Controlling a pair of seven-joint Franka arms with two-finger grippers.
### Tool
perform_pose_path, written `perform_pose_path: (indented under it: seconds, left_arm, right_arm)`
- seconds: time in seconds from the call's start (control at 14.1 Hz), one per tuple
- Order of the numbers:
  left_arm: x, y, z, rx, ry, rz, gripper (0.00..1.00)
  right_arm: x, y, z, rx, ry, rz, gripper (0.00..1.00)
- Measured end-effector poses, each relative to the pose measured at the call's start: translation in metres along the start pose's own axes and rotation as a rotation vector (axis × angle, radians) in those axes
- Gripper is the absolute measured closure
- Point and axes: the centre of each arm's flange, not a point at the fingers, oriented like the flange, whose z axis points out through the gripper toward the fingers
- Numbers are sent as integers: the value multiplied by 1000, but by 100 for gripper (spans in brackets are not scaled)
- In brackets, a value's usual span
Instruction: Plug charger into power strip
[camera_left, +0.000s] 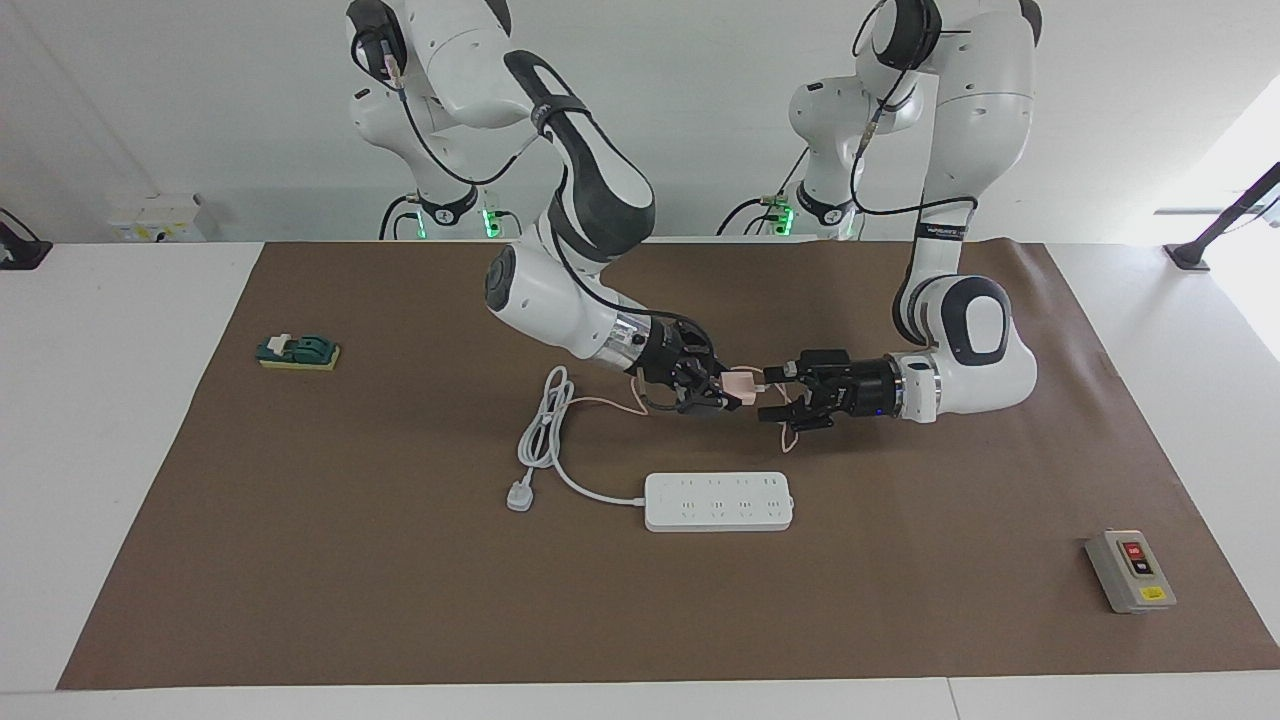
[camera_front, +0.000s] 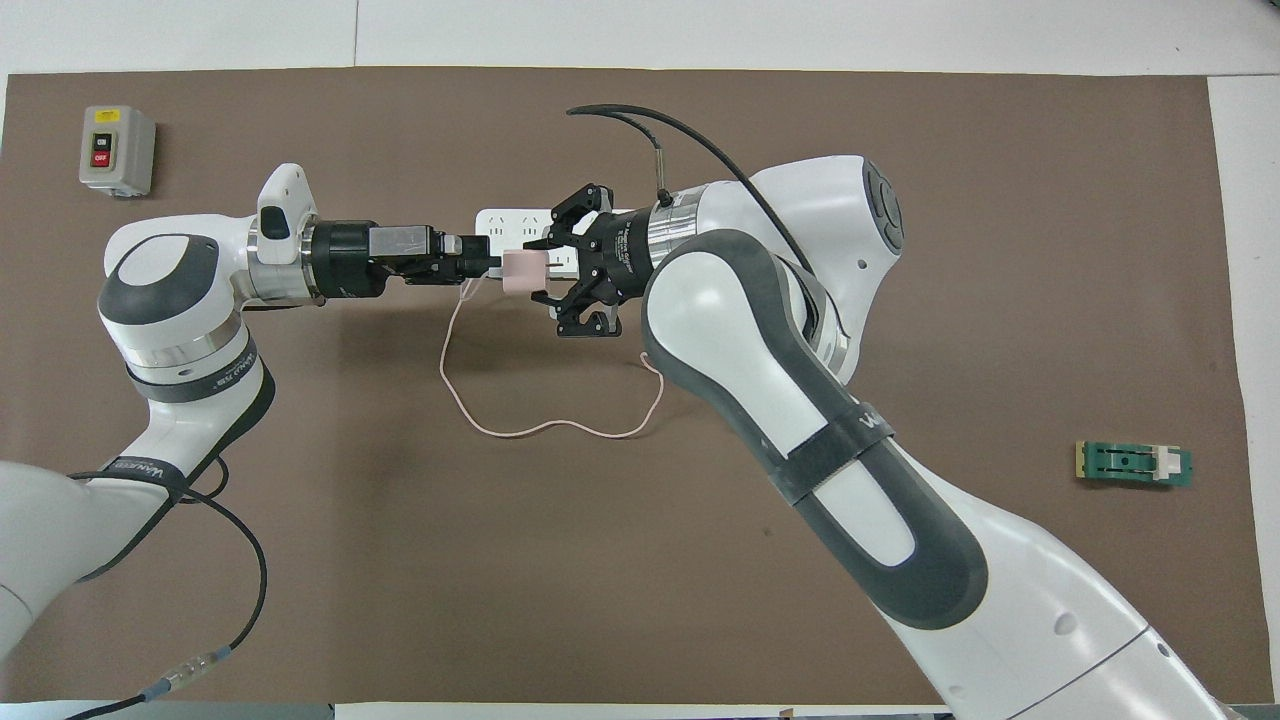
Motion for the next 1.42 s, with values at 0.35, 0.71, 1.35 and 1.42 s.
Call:
perform_pose_path:
  seconds: [0.35, 0.71, 1.35, 1.42]
  left_arm:
    - [-3, -4, 7, -18, -3, -14, 0]
    - [-5, -4, 10, -30, -9, -19, 0]
    - [-8, 2, 18, -54, -32, -16, 0]
    - [-8, 2, 19, -55, -32, -16, 0]
  right_arm:
    - [0, 0, 0, 1, -1, 1, 49]
    - [1, -1, -1, 2, -1, 2, 49]
    - [0, -1, -1, 2, -1, 2, 49]
    - [0, -1, -1, 2, -1, 2, 49]
